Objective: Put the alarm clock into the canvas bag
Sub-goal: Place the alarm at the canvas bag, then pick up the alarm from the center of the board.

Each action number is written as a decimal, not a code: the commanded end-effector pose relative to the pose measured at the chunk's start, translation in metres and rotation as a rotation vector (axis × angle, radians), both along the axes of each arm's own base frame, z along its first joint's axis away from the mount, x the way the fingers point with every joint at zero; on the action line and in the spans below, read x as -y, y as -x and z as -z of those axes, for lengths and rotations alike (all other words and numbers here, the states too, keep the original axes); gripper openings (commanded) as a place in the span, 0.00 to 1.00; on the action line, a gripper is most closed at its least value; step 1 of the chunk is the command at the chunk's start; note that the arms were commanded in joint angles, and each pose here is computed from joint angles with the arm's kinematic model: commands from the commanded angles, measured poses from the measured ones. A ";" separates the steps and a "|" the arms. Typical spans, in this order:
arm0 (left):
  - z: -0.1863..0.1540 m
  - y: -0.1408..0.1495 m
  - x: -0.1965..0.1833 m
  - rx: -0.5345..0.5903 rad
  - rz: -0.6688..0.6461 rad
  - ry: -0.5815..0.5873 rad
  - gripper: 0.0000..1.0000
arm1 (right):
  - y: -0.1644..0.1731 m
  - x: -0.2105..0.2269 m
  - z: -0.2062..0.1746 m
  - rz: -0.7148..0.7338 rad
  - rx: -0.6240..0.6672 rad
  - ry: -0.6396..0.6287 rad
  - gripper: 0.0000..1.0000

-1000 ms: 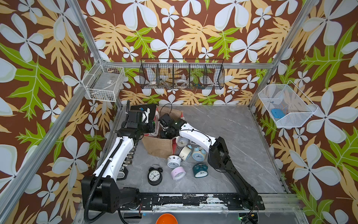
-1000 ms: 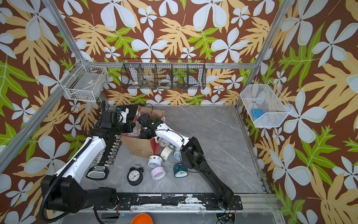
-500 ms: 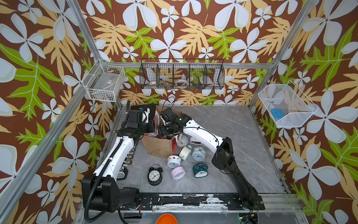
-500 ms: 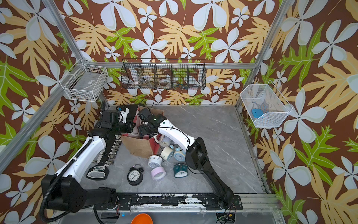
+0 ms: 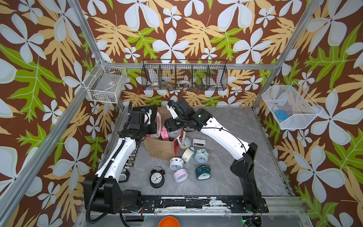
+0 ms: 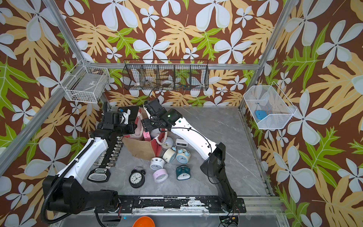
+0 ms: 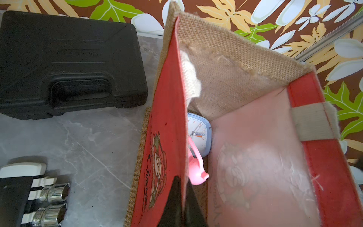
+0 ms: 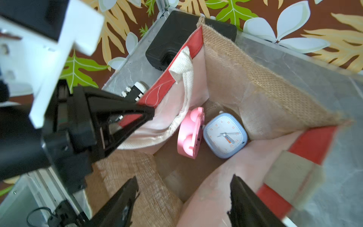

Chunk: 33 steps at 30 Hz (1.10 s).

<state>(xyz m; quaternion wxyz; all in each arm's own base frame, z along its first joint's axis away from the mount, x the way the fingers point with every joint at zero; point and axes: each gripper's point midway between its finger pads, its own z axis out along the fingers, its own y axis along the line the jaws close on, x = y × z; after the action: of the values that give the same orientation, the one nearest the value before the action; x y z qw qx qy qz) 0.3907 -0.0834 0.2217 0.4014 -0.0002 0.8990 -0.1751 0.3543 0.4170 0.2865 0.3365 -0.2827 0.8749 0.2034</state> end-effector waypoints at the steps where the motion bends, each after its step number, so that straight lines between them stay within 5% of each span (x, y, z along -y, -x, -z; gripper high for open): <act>1: 0.002 -0.001 -0.003 -0.005 -0.014 -0.016 0.00 | 0.015 0.002 -0.003 -0.152 0.065 0.037 0.73; 11: 0.005 -0.002 -0.005 -0.013 -0.019 -0.020 0.00 | 0.107 0.007 0.010 -0.544 0.196 0.101 0.73; 19: 0.005 -0.002 -0.005 -0.014 -0.020 -0.022 0.00 | 0.181 -0.024 0.056 -0.778 0.293 0.049 0.89; 21: 0.005 -0.002 -0.005 -0.014 -0.019 -0.023 0.00 | 0.187 -0.036 0.072 -0.775 0.279 0.035 0.99; 33: 0.001 0.000 -0.004 -0.003 -0.017 -0.019 0.00 | 0.201 -0.085 0.188 -0.869 0.239 0.129 1.00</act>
<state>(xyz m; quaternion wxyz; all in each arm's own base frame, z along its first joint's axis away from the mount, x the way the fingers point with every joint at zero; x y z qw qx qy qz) 0.3925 -0.0806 0.2214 0.4028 -0.0043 0.8999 -0.1671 0.1490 0.4870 0.0941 0.2764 -0.6670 0.6552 0.2224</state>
